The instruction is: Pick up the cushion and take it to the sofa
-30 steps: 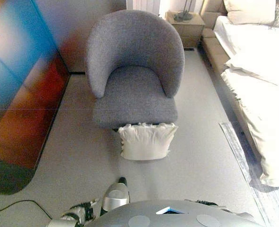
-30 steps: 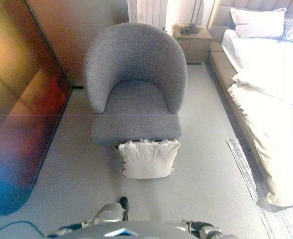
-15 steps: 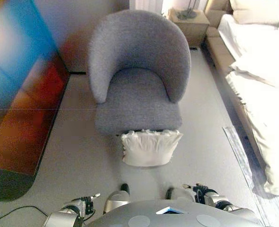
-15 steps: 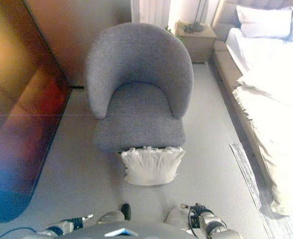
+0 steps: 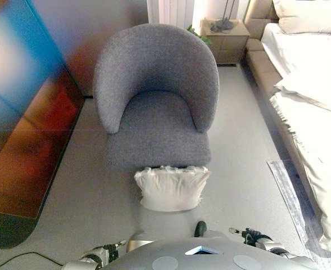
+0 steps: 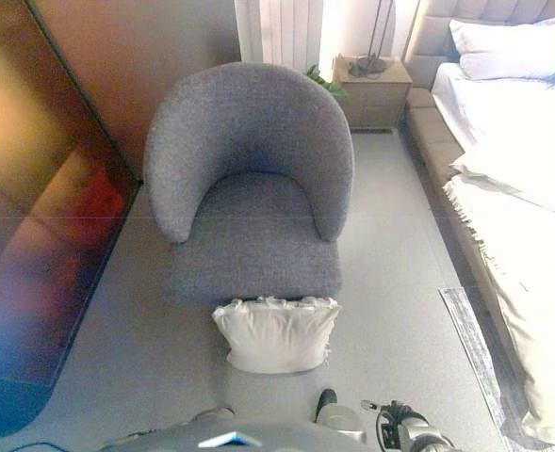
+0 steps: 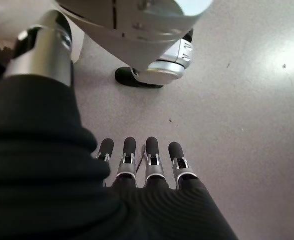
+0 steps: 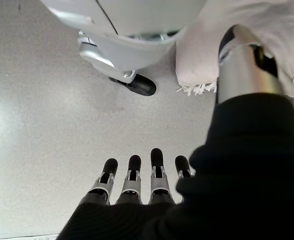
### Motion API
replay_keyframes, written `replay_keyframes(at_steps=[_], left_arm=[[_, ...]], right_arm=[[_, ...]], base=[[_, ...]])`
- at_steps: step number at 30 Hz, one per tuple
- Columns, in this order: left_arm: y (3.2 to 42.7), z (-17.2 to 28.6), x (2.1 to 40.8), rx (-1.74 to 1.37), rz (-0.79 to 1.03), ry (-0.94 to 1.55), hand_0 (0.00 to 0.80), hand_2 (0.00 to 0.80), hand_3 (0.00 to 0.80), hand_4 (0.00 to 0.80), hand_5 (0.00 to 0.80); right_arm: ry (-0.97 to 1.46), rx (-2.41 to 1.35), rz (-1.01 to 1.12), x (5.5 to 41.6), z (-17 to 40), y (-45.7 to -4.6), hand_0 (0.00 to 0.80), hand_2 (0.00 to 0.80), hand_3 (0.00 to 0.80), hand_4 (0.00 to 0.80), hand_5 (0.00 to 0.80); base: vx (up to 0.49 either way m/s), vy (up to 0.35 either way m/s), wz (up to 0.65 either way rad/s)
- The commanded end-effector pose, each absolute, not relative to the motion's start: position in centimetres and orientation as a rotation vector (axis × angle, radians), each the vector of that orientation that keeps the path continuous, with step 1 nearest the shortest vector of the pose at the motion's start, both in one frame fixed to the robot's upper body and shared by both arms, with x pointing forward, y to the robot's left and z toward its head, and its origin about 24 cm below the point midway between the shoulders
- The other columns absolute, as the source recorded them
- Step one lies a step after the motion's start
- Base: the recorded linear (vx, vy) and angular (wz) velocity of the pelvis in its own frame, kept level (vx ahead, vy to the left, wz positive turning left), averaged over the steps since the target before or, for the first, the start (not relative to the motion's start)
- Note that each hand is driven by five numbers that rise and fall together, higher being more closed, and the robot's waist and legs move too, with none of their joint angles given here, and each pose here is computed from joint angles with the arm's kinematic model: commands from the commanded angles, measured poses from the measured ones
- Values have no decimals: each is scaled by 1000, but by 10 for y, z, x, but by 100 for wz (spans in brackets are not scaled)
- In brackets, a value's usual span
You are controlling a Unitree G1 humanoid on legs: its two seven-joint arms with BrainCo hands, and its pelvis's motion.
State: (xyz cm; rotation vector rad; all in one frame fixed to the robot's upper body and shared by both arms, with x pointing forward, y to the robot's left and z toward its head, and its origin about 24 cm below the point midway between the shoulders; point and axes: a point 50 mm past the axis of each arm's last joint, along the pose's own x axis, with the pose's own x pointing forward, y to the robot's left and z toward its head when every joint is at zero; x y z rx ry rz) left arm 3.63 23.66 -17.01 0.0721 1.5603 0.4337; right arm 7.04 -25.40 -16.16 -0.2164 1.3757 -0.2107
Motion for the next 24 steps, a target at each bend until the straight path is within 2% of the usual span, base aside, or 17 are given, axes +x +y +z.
replay_keyframes(at_steps=[1, 8, 13, 18, 22, 24], left_arm=[[248, -166, 51, 92, 454, 1509, 0, 0, 0, 0, 0], [238, -168, 53, 86, 397, 1502, 0, 0, 0, 0, 0], [236, -169, 54, 59, 391, 1502, 0, 0, 0, 0, 0], [235, -170, 53, 83, 364, 1477, 0, 0, 0, 0, 0], [239, -167, 68, 106, 341, 1381, 0, 0, 0, 0, 0], [242, -163, 85, 119, 338, 1306, 0, 0, 0, 0, 0]], right_arm=[[1357, -227, -164, 87, -163, -241, 0, 0, 0, 0, 0], [1363, -229, -270, 87, -157, -260, 0, 0, 0, 0, 0], [1332, -227, -285, 95, -154, -264, 0, 0, 0, 0, 0], [1340, -215, -280, 87, -158, -258, 0, 0, 0, 0, 0], [1360, -202, -268, 79, -161, -253, 0, 0, 0, 0, 0], [1318, -196, -286, 88, -160, -251, 0, 0, 0, 0, 0]], base=[[87, -192, 6], [68, -68, 21], [5, 88, 19], [158, 166, 10], [222, 83, 1], [116, 32, -5]])
